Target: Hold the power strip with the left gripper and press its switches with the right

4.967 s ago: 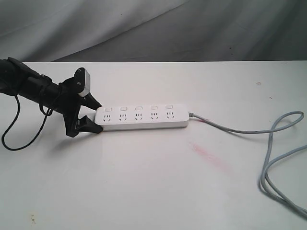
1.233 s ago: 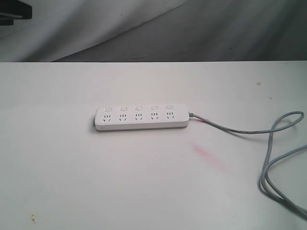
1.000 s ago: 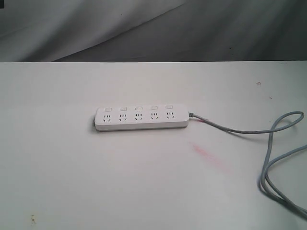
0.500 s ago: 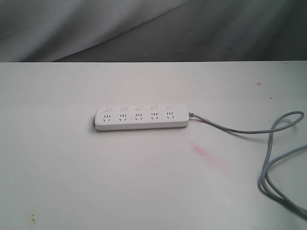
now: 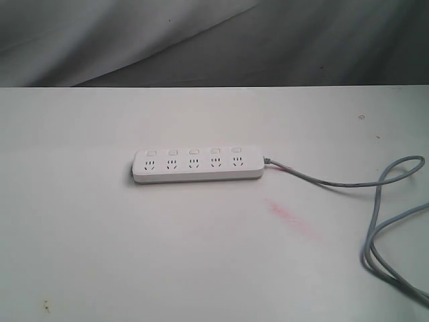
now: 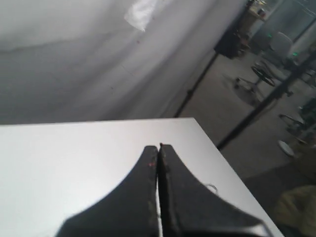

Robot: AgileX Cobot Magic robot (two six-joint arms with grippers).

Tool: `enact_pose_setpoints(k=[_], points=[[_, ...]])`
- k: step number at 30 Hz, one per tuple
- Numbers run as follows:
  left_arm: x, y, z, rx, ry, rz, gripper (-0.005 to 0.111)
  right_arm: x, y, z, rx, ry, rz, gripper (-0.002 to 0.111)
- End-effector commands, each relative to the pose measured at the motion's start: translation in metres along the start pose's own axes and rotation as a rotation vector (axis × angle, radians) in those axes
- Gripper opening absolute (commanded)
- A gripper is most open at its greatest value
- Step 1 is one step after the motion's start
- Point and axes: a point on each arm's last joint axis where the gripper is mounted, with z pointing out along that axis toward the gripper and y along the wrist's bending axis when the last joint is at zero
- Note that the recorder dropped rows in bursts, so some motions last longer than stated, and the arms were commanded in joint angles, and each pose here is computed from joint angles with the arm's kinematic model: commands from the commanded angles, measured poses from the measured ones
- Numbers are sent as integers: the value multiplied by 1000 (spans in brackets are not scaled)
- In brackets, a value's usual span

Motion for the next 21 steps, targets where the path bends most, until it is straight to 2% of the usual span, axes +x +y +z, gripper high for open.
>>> enact_pose_setpoints(k=[1, 3, 5, 9, 12, 13, 15, 17, 20, 21], points=[[6, -35, -23, -210, -216, 158, 1, 1, 0, 0, 5, 0, 8, 0], [14, -48, -40, -306, -346, 221, 1, 1, 0, 0, 5, 0, 8, 0], [37, -56, -66, -408, -535, 247, 1, 1, 0, 0, 5, 0, 8, 0], [94, -52, -100, -517, -679, 248, 1, 1, 0, 0, 5, 0, 8, 0], [126, -57, -123, -529, -757, 270, 1, 1, 0, 0, 5, 0, 8, 0], [138, -60, -133, -544, -790, 320, 1, 1, 0, 0, 5, 0, 8, 0], [154, -64, -145, -542, -828, 359, 1, 1, 0, 0, 5, 0, 8, 0], [169, -62, -147, -531, -837, 349, 1, 1, 0, 0, 5, 0, 8, 0], [190, -50, -137, -538, -739, 380, 1, 1, 0, 0, 5, 0, 8, 0], [202, -38, -129, -547, -684, 338, 1, 1, 0, 0, 5, 0, 8, 0]])
